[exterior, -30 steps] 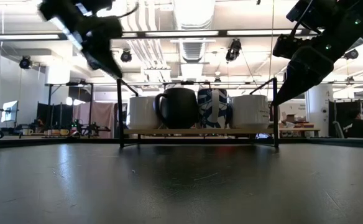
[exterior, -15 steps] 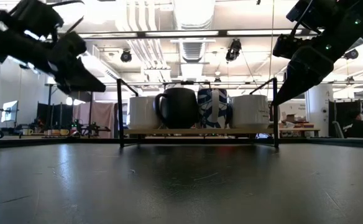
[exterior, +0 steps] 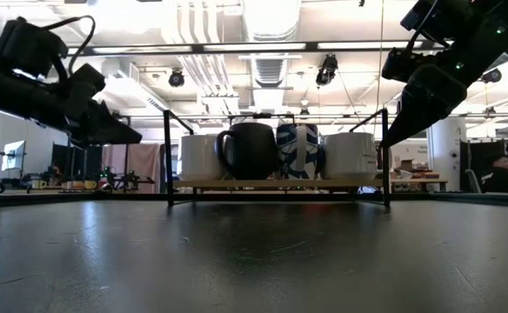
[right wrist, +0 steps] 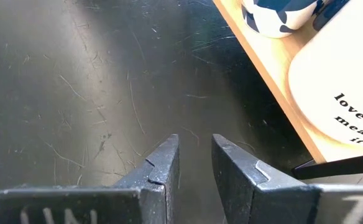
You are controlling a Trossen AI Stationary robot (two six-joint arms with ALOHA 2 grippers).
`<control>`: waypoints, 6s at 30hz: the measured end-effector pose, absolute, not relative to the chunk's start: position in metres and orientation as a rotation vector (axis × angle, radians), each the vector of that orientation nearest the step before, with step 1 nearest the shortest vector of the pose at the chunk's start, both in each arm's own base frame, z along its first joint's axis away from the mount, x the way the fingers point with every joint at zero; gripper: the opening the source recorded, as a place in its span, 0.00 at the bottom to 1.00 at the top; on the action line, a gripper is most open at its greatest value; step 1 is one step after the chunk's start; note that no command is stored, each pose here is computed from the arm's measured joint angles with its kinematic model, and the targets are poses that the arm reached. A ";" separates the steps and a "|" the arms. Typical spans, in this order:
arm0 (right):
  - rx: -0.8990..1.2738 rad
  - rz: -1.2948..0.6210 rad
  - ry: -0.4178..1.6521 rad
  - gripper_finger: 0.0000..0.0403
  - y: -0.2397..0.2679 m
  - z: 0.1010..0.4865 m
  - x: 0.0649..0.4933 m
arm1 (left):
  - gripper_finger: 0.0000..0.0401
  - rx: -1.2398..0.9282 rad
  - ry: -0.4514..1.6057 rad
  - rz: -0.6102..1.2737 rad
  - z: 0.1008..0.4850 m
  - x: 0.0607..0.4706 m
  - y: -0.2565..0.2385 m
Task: Place coffee mugs
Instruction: Return to Home Position
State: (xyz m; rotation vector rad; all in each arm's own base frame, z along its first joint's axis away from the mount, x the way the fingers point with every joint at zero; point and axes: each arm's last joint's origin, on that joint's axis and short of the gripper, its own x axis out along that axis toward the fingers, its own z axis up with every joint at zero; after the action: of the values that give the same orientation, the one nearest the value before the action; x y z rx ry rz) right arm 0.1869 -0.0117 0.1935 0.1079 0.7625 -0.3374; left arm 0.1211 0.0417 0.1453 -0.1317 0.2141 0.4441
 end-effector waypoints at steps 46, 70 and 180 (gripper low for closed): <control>0.108 -0.337 0.763 0.21 -0.012 0.193 0.187 | 0.15 -0.110 -0.041 0.375 0.168 0.093 0.031; 0.108 -0.337 0.763 0.21 -0.012 0.193 0.187 | 0.15 -0.109 -0.054 0.375 0.175 0.092 0.031; 0.022 -0.030 -0.259 0.21 -0.003 0.199 0.093 | 0.15 -0.111 -0.037 0.379 0.173 0.094 0.031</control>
State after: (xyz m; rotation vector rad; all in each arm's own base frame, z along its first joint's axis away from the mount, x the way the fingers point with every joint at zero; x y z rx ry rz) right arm 0.0931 -0.0031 0.1993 0.0217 -0.2592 -0.0300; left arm 0.0935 0.0314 0.1734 -0.1105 -0.0369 0.3787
